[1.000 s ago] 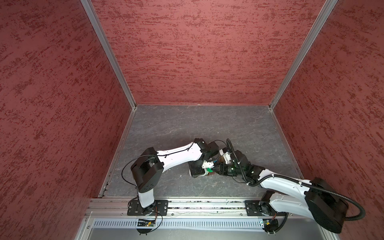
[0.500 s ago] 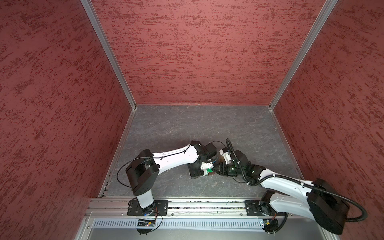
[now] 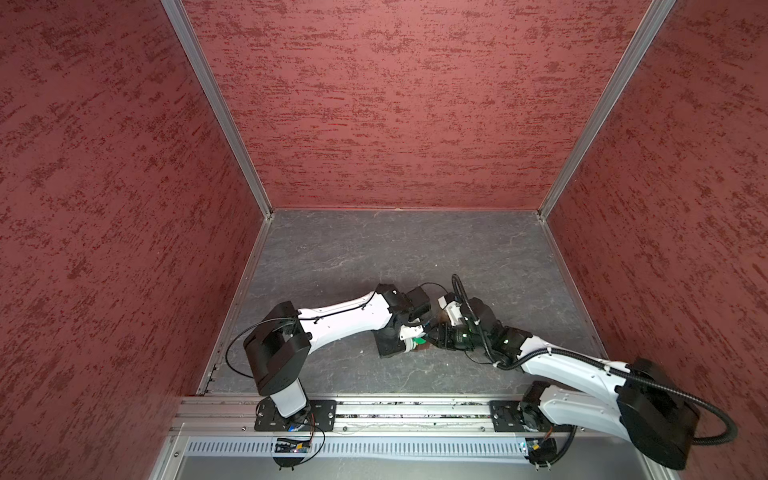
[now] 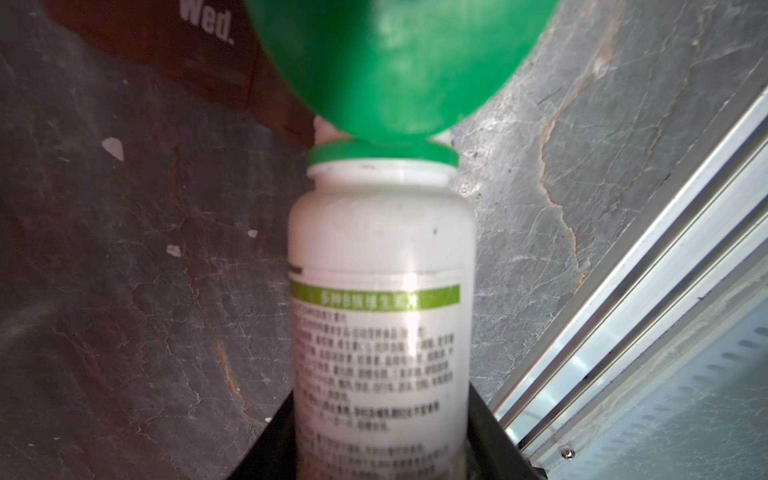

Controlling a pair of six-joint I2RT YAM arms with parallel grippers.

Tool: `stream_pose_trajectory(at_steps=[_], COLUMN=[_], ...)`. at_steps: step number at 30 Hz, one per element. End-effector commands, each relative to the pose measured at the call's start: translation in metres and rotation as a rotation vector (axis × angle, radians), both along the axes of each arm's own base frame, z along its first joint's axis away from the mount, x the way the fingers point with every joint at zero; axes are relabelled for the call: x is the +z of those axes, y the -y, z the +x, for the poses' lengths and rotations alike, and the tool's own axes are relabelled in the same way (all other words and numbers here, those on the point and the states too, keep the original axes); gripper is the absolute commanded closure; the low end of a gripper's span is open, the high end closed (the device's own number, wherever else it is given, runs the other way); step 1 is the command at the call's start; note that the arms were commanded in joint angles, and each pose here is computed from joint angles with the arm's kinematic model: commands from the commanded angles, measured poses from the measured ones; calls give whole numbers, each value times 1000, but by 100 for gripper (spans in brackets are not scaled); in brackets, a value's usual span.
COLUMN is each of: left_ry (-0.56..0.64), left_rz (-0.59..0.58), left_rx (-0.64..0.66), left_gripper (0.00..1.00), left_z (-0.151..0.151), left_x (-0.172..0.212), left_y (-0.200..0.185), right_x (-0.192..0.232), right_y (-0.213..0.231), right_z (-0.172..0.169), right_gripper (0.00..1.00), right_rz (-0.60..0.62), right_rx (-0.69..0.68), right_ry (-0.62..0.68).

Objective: Sort the pills into containers
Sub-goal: 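Keep the bottle tipped so yellow pills drop into the compartment, then open the right gripper off the cap while the left lifts the bottle upright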

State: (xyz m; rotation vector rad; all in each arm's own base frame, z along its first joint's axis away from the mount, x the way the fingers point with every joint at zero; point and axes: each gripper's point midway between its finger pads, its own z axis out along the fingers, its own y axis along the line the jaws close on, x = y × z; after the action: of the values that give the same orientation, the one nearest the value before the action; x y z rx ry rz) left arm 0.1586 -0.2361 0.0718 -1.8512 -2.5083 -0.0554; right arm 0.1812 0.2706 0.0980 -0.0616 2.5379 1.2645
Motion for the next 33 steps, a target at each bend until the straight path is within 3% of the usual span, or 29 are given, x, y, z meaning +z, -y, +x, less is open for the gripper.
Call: stream_pose_trajectory(at_steps=[1,14,33], left_ry=[12,38,104], left_rz=[-42,-95,-217], left_rx=[5,19,86], left_gripper=[100,100,100], left_z=[-1,0,12], left_x=[4,6,12], left_y=[6,5,5], right_x=[20,29,56], right_y=[-5,0,18], right_z=[7,10,22], right_gripper=[69,61,59], right_rz=[25,-11,-95], right_rx=[-5,-21,-67], right_ry=[56,78,136])
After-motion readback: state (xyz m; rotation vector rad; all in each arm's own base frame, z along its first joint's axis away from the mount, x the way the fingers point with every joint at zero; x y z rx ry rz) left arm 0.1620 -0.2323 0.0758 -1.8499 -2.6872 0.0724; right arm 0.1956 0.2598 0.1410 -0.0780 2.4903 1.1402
